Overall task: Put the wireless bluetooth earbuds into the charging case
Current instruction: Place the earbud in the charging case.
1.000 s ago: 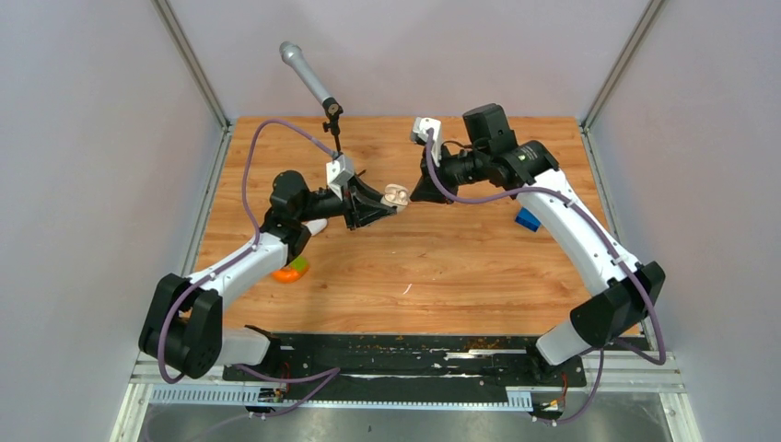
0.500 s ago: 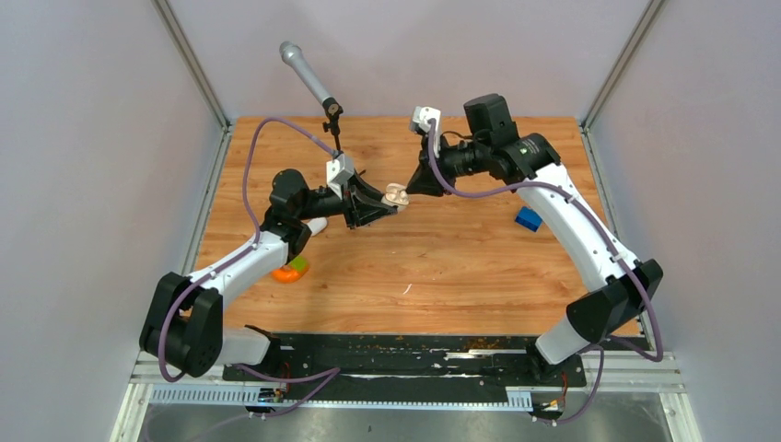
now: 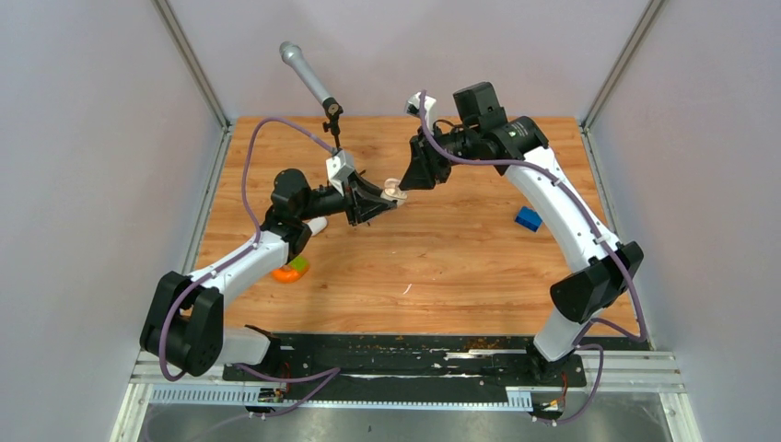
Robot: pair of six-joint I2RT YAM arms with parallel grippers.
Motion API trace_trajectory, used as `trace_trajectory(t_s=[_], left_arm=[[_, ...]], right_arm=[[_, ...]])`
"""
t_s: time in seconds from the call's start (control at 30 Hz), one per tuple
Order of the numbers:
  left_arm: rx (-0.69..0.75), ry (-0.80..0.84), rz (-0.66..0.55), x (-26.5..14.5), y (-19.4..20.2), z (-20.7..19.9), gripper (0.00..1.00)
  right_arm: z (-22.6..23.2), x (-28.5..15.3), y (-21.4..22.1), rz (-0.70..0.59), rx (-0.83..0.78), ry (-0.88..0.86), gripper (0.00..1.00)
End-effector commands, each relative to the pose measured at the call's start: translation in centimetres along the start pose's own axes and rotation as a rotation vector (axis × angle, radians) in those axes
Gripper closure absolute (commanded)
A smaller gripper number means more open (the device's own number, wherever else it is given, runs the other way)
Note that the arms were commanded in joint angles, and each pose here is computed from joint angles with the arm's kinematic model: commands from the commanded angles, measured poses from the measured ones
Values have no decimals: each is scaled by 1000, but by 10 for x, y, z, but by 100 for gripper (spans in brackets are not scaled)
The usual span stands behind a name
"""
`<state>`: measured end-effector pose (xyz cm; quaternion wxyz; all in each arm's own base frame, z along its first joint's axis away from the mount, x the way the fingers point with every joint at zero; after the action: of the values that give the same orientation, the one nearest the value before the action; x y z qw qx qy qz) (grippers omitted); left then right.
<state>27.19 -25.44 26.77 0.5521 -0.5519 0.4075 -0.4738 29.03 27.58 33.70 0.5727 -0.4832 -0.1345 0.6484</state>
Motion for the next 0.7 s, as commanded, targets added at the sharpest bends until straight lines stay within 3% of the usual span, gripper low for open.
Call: trace_trajectory(t_s=[0.0, 0.67], left_arm=[[51, -37, -32, 2, -16, 9, 100], [53, -30, -30, 2, -16, 7, 100]], right_arm=[[1, -4, -3, -3, 106, 51, 68], [-17, 14, -5, 12, 193, 92, 71]])
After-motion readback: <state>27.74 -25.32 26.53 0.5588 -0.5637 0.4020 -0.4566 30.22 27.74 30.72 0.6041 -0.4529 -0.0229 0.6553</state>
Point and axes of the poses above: each gripper's point midway between its finger pads, its own x axis out along the fingers, its own z axis along the line the jaws close on, y = z × x, the point moved 3 cm from there along -x, back along the fingers, and after that the axes turned 12 degrees about x, right-handed, at the moved point
